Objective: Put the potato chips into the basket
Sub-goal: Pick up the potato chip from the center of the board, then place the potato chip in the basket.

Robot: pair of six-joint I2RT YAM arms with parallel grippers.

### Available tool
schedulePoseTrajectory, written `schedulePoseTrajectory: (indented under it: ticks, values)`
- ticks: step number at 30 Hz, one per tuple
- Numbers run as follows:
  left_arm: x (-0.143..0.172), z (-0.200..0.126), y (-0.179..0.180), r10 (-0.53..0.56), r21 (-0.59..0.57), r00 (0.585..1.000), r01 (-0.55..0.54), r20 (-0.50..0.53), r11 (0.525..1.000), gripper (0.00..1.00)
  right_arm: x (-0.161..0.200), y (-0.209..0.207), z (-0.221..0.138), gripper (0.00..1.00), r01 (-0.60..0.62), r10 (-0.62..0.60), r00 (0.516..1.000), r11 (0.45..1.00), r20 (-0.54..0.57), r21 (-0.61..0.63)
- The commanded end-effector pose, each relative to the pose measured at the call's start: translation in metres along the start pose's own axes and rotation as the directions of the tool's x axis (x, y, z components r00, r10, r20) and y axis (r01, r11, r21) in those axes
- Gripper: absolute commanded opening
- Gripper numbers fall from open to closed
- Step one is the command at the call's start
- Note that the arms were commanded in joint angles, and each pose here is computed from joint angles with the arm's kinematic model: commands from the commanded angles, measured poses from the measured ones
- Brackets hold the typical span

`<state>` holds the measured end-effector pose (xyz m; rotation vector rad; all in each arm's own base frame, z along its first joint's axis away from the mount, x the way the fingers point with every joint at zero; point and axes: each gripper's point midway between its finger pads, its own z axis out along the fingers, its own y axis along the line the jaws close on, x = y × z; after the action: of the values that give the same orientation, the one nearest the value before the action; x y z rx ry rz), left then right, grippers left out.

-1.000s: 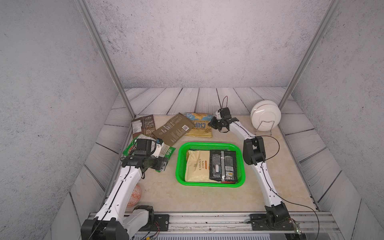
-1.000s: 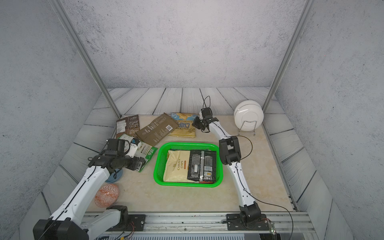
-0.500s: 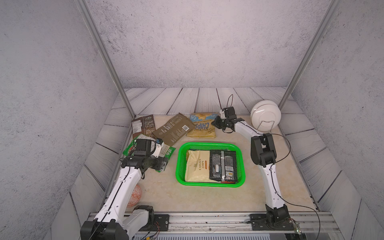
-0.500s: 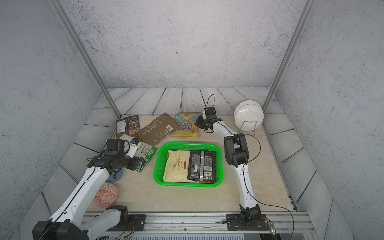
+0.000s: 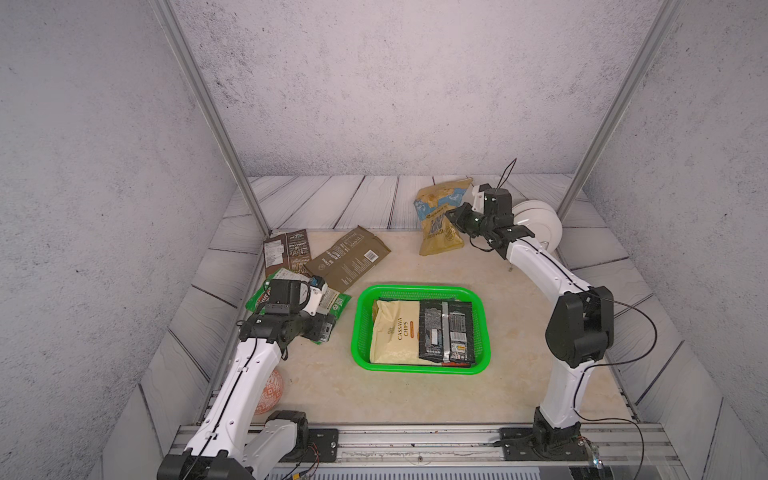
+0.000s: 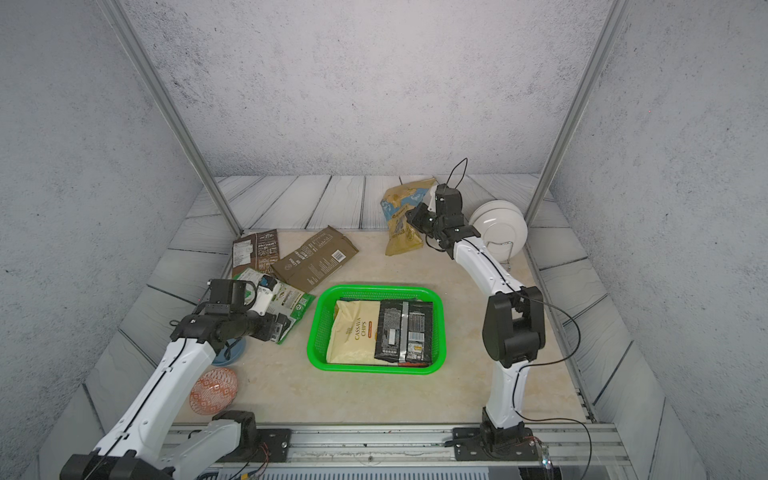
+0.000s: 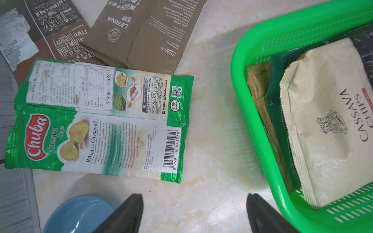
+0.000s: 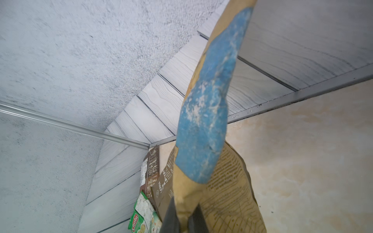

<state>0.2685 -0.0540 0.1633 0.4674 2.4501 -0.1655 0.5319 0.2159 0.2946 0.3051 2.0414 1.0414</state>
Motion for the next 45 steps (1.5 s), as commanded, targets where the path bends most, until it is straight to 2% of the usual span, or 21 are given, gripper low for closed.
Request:
schedulePoseTrajectory:
  ticks: [1, 3, 6, 10, 14, 22, 28, 32, 38, 45]
  values:
    - [-0.006, -0.008, 0.0, 0.004, 0.002, 0.999, -0.004, 0.035, 1.0, 0.87, -0.024, 0.042, -0.045, 0.0, -0.022, 0.033, 0.991, 0.996, 0.13, -0.085]
    - [-0.008, -0.011, -0.001, 0.009, 0.007, 0.999, -0.009, 0.046, 1.0, 0.87, -0.021, 0.052, -0.061, 0.0, -0.009, 0.025, 0.99, 0.993, 0.136, -0.115]
    - [-0.013, -0.015, -0.005, 0.022, 0.022, 0.998, -0.023, 0.063, 0.999, 0.87, -0.006, 0.072, -0.085, 0.0, 0.045, -0.03, 0.996, 0.983, 0.089, -0.178]
    - [-0.019, -0.022, -0.01, 0.042, 0.05, 0.997, -0.045, 0.068, 0.998, 0.86, 0.029, 0.101, -0.119, 0.0, 0.15, -0.169, 0.985, 0.939, -0.037, -0.309]
    - [-0.025, -0.032, -0.01, 0.063, 0.046, 0.995, -0.067, 0.076, 0.997, 0.86, 0.068, 0.102, -0.149, 0.0, 0.199, -0.275, 0.943, 0.917, -0.186, -0.345]
    - [-0.018, -0.04, -0.028, 0.028, 0.128, 0.995, -0.041, 0.097, 0.991, 0.87, 0.129, 0.086, -0.203, 0.0, 0.291, -0.434, 0.82, 0.878, -0.374, -0.381]
    - [-0.015, -0.035, -0.024, 0.016, 0.109, 0.996, -0.025, 0.09, 0.994, 0.87, 0.153, 0.073, -0.233, 0.0, 0.352, -0.508, 0.72, 0.854, -0.472, -0.383]
    - [-0.014, -0.034, -0.028, 0.013, 0.137, 0.996, -0.026, 0.089, 0.99, 0.87, 0.162, 0.066, -0.244, 0.0, 0.409, -0.548, 0.686, 0.834, -0.479, -0.37]
    - [-0.011, -0.029, -0.031, 0.013, 0.159, 0.997, -0.025, 0.072, 0.987, 0.87, 0.177, 0.055, -0.254, 0.0, 0.491, -0.605, 0.606, 0.795, -0.516, -0.355]
    - [-0.01, -0.029, -0.033, 0.016, 0.171, 0.997, -0.029, 0.075, 0.985, 0.87, 0.207, 0.058, -0.257, 0.0, 0.579, -0.716, 0.454, 0.69, -0.53, -0.435]
